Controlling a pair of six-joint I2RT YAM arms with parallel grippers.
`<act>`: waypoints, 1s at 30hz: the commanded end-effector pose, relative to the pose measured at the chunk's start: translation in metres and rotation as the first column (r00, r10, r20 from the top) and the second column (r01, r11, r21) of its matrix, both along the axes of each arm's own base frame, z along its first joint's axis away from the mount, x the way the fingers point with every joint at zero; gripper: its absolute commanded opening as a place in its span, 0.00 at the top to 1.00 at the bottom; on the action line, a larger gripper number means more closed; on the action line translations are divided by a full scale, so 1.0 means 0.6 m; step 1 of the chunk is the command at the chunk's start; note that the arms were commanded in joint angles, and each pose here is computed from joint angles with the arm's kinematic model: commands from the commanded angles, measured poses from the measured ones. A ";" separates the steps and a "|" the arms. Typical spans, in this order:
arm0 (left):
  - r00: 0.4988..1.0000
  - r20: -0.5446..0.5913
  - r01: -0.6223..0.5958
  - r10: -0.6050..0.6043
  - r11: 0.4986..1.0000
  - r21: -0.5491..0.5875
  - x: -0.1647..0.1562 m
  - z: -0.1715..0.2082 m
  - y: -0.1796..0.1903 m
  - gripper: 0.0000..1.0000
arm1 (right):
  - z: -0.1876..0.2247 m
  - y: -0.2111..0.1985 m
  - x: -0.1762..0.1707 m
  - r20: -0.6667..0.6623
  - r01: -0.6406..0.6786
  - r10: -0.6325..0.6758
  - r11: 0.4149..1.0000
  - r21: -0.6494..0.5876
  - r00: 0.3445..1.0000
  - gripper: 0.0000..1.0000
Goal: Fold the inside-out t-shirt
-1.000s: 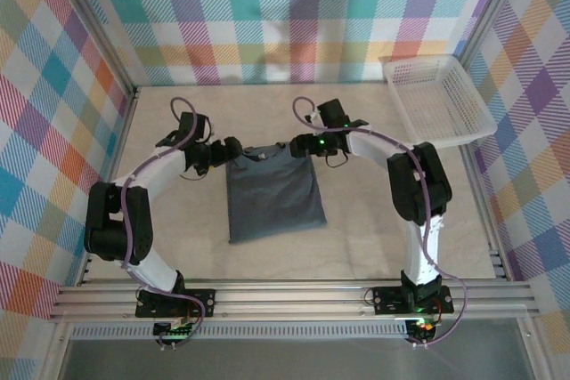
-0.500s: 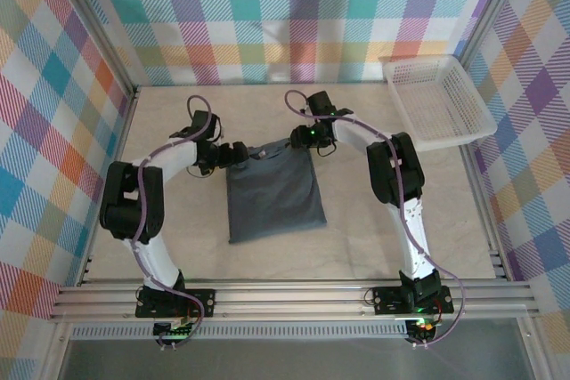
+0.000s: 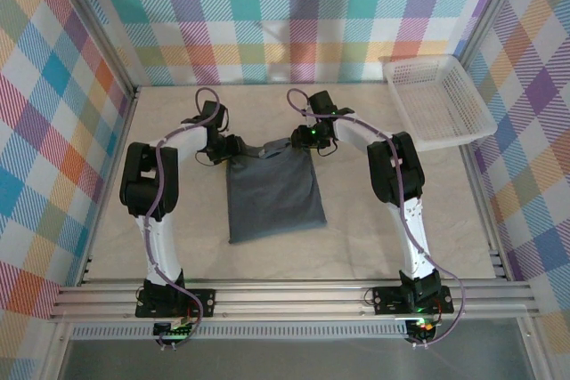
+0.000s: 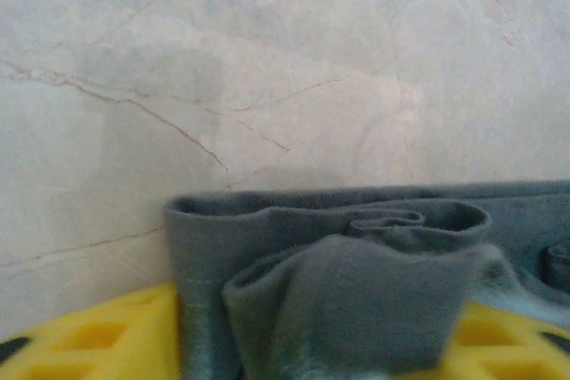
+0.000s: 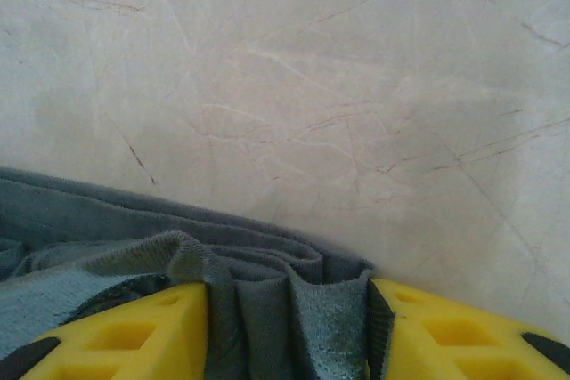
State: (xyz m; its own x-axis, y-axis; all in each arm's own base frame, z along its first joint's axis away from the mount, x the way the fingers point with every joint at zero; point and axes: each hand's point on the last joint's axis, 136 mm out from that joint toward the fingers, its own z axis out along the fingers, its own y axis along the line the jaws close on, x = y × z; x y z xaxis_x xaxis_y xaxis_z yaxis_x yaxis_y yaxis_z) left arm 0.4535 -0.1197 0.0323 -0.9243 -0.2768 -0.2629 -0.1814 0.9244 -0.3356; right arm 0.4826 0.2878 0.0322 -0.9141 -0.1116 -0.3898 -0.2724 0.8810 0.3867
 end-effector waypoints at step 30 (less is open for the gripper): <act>0.918 0.366 0.008 0.151 0.917 -0.400 -0.135 0.384 0.005 1.00 | 0.464 0.038 -0.100 0.419 -0.248 0.030 0.845 0.474 0.907 1.00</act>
State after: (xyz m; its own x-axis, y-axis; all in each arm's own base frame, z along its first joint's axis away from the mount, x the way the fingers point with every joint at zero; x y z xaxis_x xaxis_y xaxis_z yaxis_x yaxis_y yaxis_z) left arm 0.4007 -0.1167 0.3302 -0.6620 -0.4646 -0.5881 0.1249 0.7054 -0.6978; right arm 0.4354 0.3076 0.3163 -0.6687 0.0482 -0.7420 -0.5792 0.5918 0.5605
